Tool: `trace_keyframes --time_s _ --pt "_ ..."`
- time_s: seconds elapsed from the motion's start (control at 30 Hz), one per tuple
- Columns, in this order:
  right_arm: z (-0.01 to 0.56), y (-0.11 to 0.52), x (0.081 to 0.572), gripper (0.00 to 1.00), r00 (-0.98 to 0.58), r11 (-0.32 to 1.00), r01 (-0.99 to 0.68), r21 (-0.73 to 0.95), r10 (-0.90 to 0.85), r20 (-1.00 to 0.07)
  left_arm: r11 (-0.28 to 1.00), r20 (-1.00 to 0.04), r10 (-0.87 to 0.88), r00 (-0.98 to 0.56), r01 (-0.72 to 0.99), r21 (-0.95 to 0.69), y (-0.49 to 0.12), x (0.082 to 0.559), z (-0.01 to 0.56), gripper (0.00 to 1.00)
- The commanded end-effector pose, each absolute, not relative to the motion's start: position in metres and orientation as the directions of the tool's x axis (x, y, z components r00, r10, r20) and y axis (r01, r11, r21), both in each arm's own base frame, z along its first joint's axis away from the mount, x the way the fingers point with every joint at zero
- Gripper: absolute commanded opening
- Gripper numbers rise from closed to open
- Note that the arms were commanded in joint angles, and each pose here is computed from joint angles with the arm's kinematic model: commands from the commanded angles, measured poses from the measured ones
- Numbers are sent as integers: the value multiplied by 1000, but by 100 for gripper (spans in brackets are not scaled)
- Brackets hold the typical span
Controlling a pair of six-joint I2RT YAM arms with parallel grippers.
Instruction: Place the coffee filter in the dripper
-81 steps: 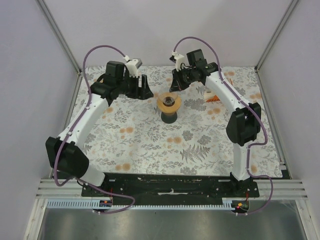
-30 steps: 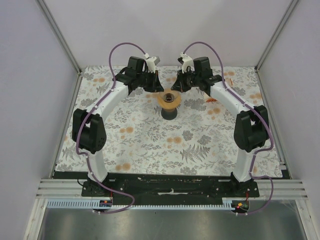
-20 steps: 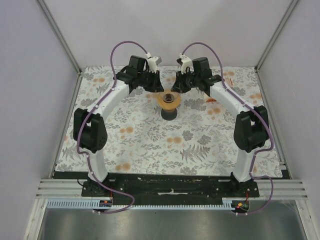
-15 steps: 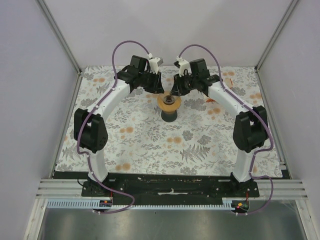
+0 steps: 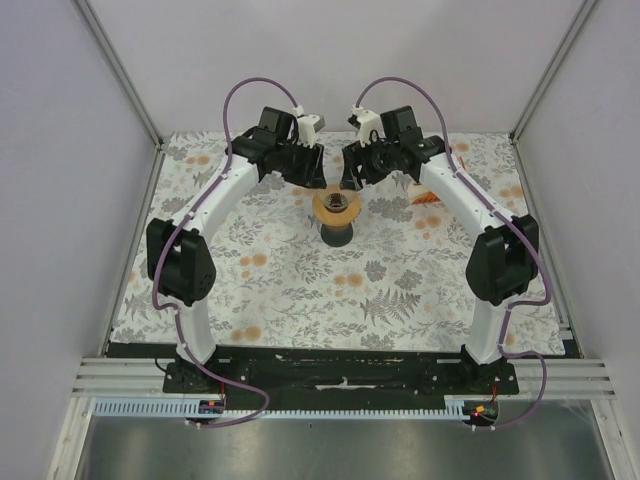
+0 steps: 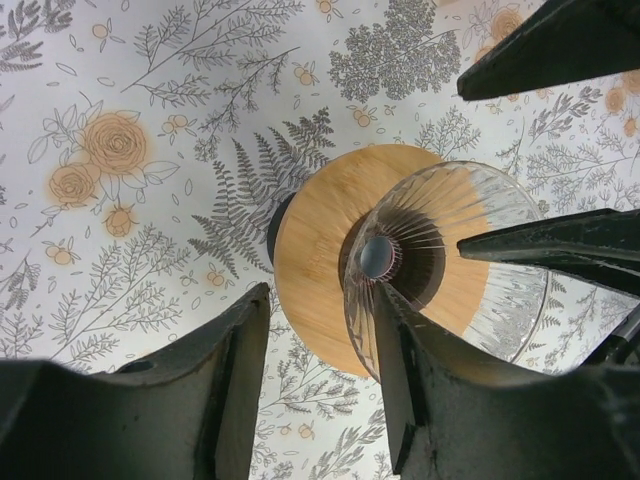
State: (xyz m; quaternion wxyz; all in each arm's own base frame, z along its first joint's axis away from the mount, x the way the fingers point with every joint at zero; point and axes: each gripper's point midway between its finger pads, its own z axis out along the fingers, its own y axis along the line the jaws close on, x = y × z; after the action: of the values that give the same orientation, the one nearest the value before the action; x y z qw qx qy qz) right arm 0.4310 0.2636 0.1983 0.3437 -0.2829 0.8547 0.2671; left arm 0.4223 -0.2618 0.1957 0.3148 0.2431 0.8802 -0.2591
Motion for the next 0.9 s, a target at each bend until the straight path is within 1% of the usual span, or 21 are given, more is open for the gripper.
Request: trace_keyframes --time_s 0.0,0.1,0.17,0.3,0.37,0.4,0.43,0.47,0.53,0.6,0.67,0.7,0.77,0.87 --pt "260 253 434 76 -489 706 -690 160 -291 -823 720 -770 282 -572 656 -224 -260 426 243 54" --pt "278 237 439 80 -454 745 -659 106 -281 -846 718 -776 286 -563 662 -216 -260 426 246 56" --pt "290 217 445 81 -438 795 -603 62 -265 -859 719 -781 284 -556 662 -210 -258 426 250 56" --pt "297 160 462 83 -447 918 -395 32 -161 -880 723 -800 280 -531 665 -188 -250 425 263 57" --pt "295 136 468 85 -446 947 -320 35 -118 -887 724 -812 282 -511 669 -169 -246 424 272 57" --pt "294 126 471 88 -440 952 -304 38 -105 -892 724 -816 292 -500 673 -154 -244 423 274 57" --pt "294 123 473 95 -436 950 -308 46 -97 -895 724 -820 296 -490 675 -142 -241 421 278 57" --pt "289 119 476 98 -443 946 -317 63 -89 -892 725 -822 299 -485 676 -135 -239 420 280 57" --pt "284 117 481 98 -446 934 -347 83 -87 -891 730 -827 304 -473 674 -117 -231 417 284 57" --pt "276 119 484 98 -391 885 -464 -34 -239 -889 731 -831 316 -459 675 -95 -225 412 286 57" --pt "263 127 481 98 -274 766 -620 -173 -418 -866 735 -833 329 -445 675 -70 -218 409 288 57" --pt "251 128 479 95 -215 697 -673 -248 -505 -836 736 -832 334 -442 674 -63 -214 406 287 57" --pt "234 124 477 91 -132 583 -727 -362 -637 -759 741 -829 347 -439 670 -45 -206 403 286 57" --pt "208 113 473 85 -105 452 -789 -416 -766 -634 746 -823 356 -443 665 -36 -198 400 280 57"
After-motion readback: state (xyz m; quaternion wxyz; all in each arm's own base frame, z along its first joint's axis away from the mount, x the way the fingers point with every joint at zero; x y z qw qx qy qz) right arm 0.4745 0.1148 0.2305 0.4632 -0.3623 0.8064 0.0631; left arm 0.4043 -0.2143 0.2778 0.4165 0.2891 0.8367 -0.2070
